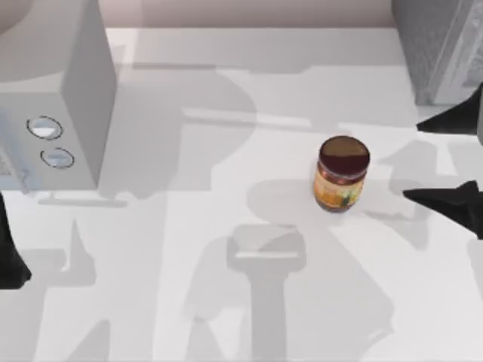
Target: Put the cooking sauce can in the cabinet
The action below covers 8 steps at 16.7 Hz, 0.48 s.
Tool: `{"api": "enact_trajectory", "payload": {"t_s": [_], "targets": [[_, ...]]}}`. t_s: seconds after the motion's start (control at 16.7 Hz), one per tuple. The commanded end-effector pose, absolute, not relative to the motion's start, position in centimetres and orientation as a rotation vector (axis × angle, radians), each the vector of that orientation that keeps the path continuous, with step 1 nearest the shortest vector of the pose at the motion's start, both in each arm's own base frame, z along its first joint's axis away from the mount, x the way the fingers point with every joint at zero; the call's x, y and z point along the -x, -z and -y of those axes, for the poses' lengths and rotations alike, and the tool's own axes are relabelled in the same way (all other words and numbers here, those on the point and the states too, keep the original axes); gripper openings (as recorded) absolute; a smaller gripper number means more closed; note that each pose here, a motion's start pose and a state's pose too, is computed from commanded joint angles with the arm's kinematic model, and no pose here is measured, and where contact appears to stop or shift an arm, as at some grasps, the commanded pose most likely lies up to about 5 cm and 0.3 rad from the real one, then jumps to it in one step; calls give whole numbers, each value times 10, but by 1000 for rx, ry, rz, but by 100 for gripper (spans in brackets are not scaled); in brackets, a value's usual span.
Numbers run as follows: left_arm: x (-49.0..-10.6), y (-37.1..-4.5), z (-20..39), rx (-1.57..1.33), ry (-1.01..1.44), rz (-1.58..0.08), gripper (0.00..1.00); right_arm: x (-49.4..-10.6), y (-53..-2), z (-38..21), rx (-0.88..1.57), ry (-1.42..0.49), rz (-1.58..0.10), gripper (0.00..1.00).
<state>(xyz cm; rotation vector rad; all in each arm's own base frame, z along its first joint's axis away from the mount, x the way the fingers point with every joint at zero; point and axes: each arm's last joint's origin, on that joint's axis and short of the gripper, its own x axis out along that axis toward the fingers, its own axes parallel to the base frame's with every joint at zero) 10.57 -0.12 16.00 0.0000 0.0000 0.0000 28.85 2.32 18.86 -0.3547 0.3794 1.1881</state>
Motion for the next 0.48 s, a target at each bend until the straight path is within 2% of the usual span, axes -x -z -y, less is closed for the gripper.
{"api": "enact_trajectory", "payload": {"t_s": [0.24,0.48], "targets": [[-106,-160,1,0,0,0,100,-346,-135,-26,258,-1411,-284,100],[-106,-160,1,0,0,0,100,-381,-74,-27,153,-1522,-168,100]]}}
